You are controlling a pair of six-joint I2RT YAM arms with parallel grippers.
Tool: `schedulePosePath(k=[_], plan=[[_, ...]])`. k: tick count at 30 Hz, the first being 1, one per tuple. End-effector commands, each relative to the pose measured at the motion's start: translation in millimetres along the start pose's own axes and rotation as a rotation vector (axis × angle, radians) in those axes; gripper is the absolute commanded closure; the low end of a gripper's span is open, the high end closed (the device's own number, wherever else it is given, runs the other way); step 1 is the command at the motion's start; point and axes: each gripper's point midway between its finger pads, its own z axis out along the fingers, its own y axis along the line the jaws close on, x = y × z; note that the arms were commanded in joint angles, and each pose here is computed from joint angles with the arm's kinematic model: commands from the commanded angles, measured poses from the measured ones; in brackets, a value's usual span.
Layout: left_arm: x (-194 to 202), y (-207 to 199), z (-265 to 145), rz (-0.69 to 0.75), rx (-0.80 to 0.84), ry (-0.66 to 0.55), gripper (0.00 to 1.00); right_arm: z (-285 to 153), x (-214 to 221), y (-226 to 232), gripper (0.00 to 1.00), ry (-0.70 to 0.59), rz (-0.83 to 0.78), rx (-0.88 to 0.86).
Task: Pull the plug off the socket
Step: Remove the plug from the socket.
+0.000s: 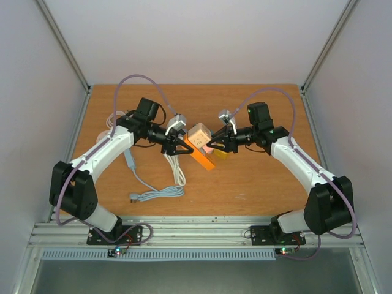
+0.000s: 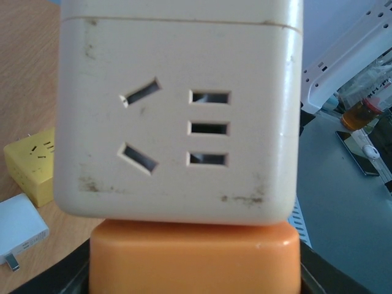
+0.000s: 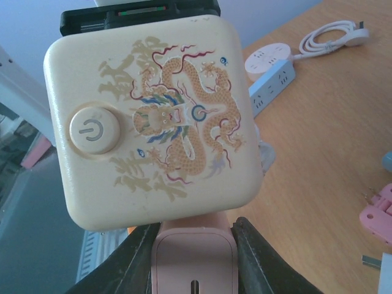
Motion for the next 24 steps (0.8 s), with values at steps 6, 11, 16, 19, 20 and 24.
schedulePosePath(k=[6,11,16,19,20,24], plan=[[34.3,-4.7,5.6,-0.041,-0.032,0.142,1.00,-19.8,-19.6,-14.3,0.99,-0.045,0.028,0.075],[34.0,-19.4,5.3,0.024,0.015,0.136,1.00,-16.8,-16.3,-14.0,0.99,-0.031,0.067,0.032],[32.8,-14.3,5.7,0.014,-0.003,0.143,1.00,-17.0,-12.3,-18.5,0.99,-0.021,0.040,0.066],[32.2,-6.5,6.3,-0.028,-0.024,0.163,1.00,-19.0,-11.5,-22.4,0.99,-0.030,0.004,0.112],[32.3,-3.7,6.4,-0.041,-0.032,0.169,1.00,-20.4,-12.2,-23.9,0.99,-0.037,-0.012,0.135],[32.9,-0.5,5.6,-0.063,-0.035,0.174,1.00,-24.7,-13.9,-25.0,0.99,-0.050,-0.066,0.185]])
